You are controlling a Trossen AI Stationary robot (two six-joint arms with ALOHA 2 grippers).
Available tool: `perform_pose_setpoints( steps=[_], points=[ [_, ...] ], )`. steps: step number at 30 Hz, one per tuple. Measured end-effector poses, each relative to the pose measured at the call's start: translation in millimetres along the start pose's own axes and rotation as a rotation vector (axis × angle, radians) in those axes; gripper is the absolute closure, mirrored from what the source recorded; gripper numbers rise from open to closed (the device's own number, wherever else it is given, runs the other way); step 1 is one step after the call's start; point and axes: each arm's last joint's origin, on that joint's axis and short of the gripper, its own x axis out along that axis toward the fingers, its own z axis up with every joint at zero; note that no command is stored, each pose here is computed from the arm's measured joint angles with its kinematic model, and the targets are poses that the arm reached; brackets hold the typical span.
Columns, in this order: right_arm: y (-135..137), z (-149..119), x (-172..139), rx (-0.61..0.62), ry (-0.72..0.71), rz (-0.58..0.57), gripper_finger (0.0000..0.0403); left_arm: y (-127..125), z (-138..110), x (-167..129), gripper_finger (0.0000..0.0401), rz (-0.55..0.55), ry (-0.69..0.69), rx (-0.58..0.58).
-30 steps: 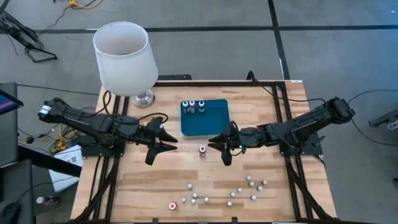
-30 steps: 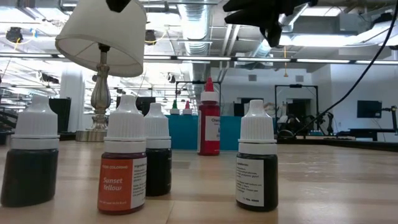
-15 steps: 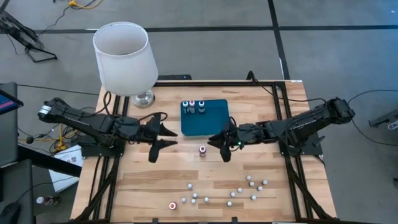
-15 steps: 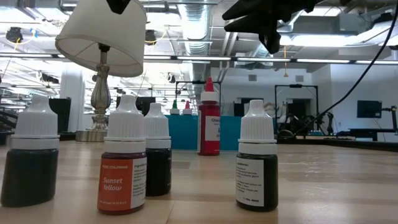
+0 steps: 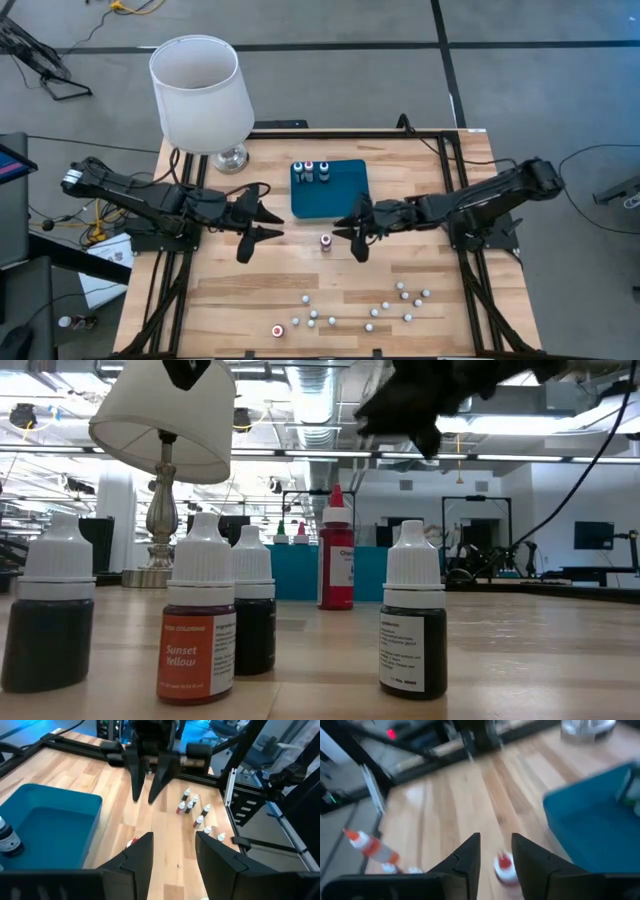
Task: Pick & Place food coloring
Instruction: Put the large red food coloring bottle into the bin
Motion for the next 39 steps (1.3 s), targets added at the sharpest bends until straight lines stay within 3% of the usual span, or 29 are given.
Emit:
perform_pose_setpoints(
  steps=[10, 16, 39],
  points=[
    [-1, -17, 33, -0.008, 0.041, -0.009, 0.0223, 1, -3, 0, 0.0264, 0.012, 0.032, -0.011],
    [-2, -29, 48, -0.013, 0.056, -0.012, 0.0206, 1, -4, 0, 0.0264, 0.014, 0.036, -0.014],
    [-6, -38, 54, -0.075, 0.109, -0.033, 0.0286, 2, -4, 0, 0.0264, 0.019, 0.041, -0.03]
  ],
)
